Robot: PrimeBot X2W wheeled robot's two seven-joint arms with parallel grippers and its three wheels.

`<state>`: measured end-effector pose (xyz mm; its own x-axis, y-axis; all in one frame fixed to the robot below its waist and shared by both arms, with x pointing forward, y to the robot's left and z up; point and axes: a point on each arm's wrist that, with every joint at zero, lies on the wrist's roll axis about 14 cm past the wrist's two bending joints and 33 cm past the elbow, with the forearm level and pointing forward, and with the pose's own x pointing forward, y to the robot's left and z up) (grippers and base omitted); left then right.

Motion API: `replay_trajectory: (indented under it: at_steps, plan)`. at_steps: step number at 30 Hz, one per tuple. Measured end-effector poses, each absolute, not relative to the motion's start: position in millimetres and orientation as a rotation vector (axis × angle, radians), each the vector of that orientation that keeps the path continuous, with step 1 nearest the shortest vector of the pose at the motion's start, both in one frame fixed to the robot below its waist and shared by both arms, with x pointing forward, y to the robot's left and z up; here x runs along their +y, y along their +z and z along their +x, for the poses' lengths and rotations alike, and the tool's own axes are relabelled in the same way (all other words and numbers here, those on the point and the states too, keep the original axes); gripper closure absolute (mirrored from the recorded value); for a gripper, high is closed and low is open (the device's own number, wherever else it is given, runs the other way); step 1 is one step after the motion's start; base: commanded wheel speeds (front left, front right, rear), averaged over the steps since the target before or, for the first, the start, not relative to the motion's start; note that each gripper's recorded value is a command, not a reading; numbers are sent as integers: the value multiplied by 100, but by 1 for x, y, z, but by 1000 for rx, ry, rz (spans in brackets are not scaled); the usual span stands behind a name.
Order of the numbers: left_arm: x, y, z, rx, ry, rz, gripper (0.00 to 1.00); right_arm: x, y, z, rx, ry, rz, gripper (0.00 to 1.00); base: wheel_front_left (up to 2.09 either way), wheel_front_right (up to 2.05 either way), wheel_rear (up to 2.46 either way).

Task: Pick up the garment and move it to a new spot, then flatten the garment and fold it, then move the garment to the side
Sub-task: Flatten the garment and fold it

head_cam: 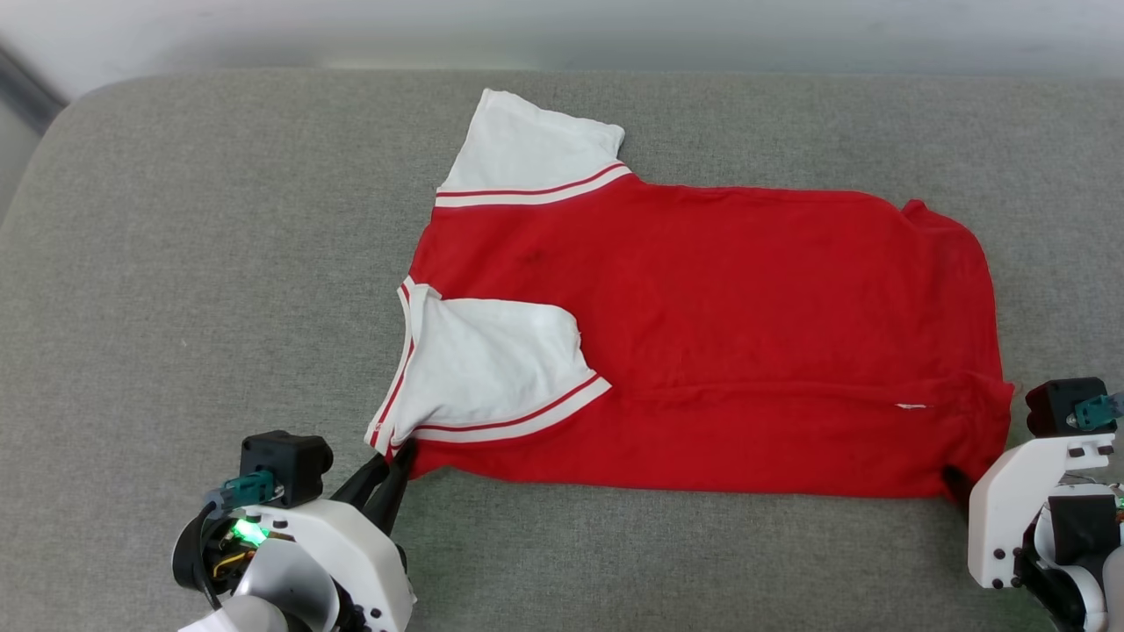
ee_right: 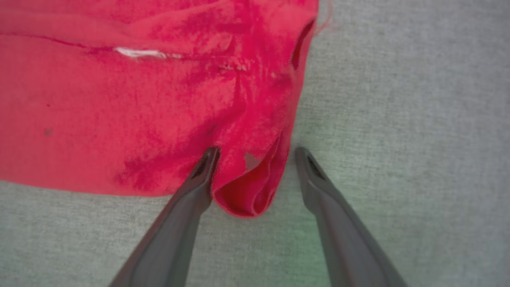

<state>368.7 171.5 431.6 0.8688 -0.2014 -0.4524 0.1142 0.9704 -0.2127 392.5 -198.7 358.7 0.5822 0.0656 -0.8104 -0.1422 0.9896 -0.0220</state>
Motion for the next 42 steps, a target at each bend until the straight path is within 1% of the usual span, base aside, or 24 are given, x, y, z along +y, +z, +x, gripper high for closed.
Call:
replay_trajectory:
  at_steps: [1,2,3,8,12,18,24,29,33,35,41,42]
  plan:
    - [172,431,368,494,-166,-180,100,-199,358,393,942,121,-87,58,0,0,0]
    - [173,431,368,495,-164,-178,100,-199,358,393,940,119,-85,71,0,0,0]
    - [174,430,367,495,-162,-177,100,-200,358,393,939,117,-83,100,0,0,0]
    - [177,430,359,509,-159,-171,100,-200,364,389,929,119,-66,100,0,0,0]
    - [181,430,348,522,-157,-158,100,-206,371,379,912,110,-62,100,0,0,0]
    - [186,424,318,569,-152,-146,100,-217,387,358,893,98,-73,100,0,0,0]
    - [182,419,289,614,-163,-163,100,-235,399,327,897,58,-57,100,0,0,0]
    - [175,407,266,683,-185,-166,100,-243,393,295,961,34,-48,100,0,0,0]
    - [171,396,257,725,-193,-176,100,-246,382,273,1027,23,-37,100,0,0,0]
    - [169,390,254,744,-197,-180,100,-245,377,268,1043,20,-29,100,0,0,0]
    - [171,375,252,784,-197,-171,100,-238,367,267,1042,31,-15,100,0,0,0]
    - [172,374,252,788,-199,-172,52,-238,366,269,1038,33,-15,100,0,0,0]
